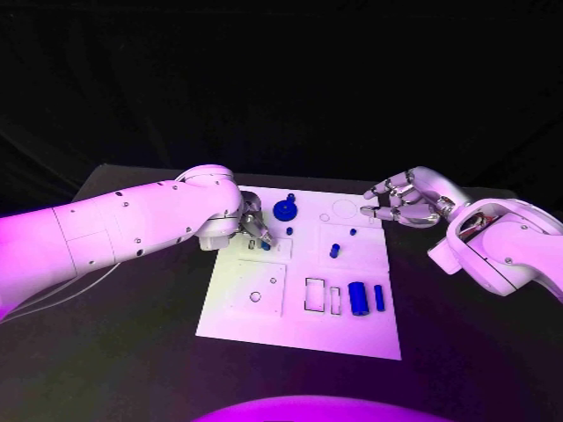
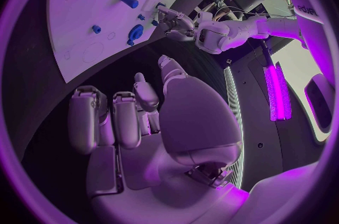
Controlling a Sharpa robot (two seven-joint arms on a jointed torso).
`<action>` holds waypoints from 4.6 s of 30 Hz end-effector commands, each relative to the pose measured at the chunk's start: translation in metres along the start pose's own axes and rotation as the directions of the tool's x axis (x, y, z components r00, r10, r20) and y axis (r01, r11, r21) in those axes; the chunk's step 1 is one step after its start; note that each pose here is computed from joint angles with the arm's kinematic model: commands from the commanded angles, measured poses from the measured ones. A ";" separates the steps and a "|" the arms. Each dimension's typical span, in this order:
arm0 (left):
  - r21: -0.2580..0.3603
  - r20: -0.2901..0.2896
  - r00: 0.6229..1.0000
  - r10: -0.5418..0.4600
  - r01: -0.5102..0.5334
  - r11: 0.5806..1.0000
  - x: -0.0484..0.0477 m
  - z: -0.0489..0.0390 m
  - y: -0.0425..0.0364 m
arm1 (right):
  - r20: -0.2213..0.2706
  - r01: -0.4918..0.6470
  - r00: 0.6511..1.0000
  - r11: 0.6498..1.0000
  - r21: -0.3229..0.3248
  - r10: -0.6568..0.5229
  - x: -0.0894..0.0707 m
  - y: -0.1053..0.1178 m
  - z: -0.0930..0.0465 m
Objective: Assemble the parts on the task board
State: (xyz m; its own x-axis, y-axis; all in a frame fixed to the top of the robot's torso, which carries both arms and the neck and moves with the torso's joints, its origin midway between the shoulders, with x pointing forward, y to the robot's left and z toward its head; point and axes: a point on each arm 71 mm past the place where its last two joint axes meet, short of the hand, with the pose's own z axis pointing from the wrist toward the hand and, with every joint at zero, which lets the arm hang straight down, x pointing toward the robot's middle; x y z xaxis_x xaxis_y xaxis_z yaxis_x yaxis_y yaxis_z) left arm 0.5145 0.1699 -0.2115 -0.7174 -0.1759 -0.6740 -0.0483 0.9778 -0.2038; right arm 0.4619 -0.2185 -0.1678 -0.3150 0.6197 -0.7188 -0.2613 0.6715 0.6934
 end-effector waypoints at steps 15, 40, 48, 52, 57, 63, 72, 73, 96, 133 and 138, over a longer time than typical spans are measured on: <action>-0.006 -0.022 1.000 0.018 -0.019 1.000 0.0020 0.0016 -0.0032 | -0.014 0.002 1.000 1.000 -0.009 -0.002 0.001 0.001 -0.001; -0.003 0.018 1.000 -0.004 0.004 1.000 -0.0032 -0.0018 0.0011 | -0.009 0.003 1.000 1.000 -0.009 -0.003 0.001 0.000 -0.001; 0.020 0.046 0.998 -0.030 0.029 0.999 -0.0256 -0.0187 0.0066 | -0.005 0.004 1.000 1.000 -0.004 -0.004 -0.001 -0.002 -0.001; 0.007 0.082 0.996 -0.043 0.042 0.999 -0.0472 -0.0252 0.0142 | -0.003 0.005 1.000 1.000 -0.001 -0.005 -0.001 -0.003 -0.001; -0.006 0.154 0.984 -0.091 0.093 0.996 -0.0713 -0.0241 0.0221 | -0.003 0.005 1.000 1.000 -0.001 -0.005 -0.001 -0.003 0.000; -0.025 0.189 0.976 -0.108 0.115 0.993 -0.0850 -0.0169 0.0254 | -0.004 0.005 1.000 1.000 -0.002 -0.005 -0.001 -0.002 0.000; -0.067 0.168 0.984 -0.066 0.078 0.995 -0.0866 0.0004 0.0241 | -0.009 0.004 1.000 1.000 -0.004 -0.004 0.001 -0.002 0.001; -0.070 0.164 0.985 -0.062 0.075 0.995 -0.0856 0.0021 0.0244 | -0.010 0.003 1.000 1.000 -0.004 -0.003 0.001 -0.002 0.001; -0.102 0.134 0.991 0.008 0.006 0.995 -0.0759 0.0175 0.0276 | -0.012 0.002 1.000 1.000 -0.007 -0.002 0.003 -0.001 0.002; -0.088 0.065 0.998 -0.002 0.007 0.996 -0.0654 0.0221 0.0273 | -0.013 0.002 1.000 1.000 -0.007 -0.002 0.003 -0.001 0.002; -0.082 0.054 0.998 -0.020 0.024 0.996 -0.0648 0.0224 0.0278 | -0.013 0.002 1.000 1.000 -0.007 -0.002 0.003 -0.001 0.002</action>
State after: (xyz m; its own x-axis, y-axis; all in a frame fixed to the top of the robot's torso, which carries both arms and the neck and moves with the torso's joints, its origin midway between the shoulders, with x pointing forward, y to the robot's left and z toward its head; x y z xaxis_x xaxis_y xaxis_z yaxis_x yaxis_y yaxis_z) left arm 0.5763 0.2083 -0.1883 -0.6603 -0.1905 -0.7264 -0.1289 0.9817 -0.1404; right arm 0.4634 -0.2175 -0.1706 -0.3174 0.6193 -0.7182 -0.2588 0.6720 0.6938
